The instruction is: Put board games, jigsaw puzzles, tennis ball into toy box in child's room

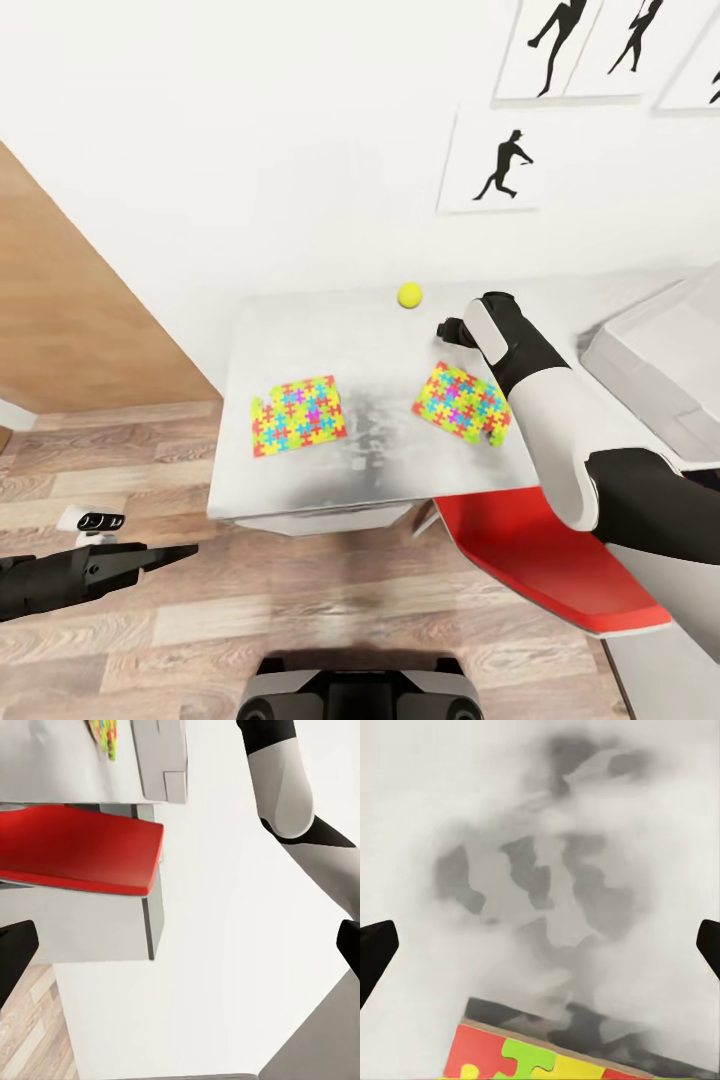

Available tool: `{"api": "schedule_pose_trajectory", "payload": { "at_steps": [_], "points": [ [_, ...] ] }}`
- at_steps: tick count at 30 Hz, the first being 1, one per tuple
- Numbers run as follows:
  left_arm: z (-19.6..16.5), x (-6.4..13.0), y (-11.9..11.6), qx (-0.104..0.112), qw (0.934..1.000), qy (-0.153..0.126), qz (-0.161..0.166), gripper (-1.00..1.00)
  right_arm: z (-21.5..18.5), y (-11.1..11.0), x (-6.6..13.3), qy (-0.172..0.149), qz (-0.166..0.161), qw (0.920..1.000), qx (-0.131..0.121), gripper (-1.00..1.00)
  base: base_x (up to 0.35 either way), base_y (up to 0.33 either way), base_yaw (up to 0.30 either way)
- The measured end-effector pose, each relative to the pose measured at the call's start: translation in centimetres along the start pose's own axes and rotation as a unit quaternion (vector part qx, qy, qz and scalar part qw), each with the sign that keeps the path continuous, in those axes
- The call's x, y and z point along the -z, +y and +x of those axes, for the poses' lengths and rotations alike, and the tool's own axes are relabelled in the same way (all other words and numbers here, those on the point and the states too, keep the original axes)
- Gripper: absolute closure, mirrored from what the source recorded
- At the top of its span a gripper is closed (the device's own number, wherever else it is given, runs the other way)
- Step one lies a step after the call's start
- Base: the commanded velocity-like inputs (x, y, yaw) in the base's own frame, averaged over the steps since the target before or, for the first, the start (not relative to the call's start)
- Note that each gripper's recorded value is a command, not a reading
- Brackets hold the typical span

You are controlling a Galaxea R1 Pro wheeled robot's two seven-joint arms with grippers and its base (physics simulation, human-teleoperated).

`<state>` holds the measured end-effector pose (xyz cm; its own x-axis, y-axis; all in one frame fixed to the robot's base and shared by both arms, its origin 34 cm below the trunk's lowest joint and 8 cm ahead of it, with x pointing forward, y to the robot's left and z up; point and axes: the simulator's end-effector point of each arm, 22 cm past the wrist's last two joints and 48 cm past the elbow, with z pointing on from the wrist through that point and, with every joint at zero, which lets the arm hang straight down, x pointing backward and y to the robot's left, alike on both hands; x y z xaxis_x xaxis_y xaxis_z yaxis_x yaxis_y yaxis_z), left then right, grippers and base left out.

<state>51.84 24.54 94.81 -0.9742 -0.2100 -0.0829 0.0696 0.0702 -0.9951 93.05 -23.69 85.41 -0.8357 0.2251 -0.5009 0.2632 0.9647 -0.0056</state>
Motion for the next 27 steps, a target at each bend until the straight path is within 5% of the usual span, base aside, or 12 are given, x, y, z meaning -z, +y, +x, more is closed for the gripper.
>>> {"api": "schedule_pose_trajectory", "payload": {
  "at_steps": [27],
  "points": [
    [0.1, 0.0, 0.6, 0.006, 1.0, 0.0, -0.002, -1.0, 0.9, -0.1, -1.1, 0.008, 0.002, 1.0, 0.003, -1.0, -0.033, 0.0, 0.0]
  ]
}}
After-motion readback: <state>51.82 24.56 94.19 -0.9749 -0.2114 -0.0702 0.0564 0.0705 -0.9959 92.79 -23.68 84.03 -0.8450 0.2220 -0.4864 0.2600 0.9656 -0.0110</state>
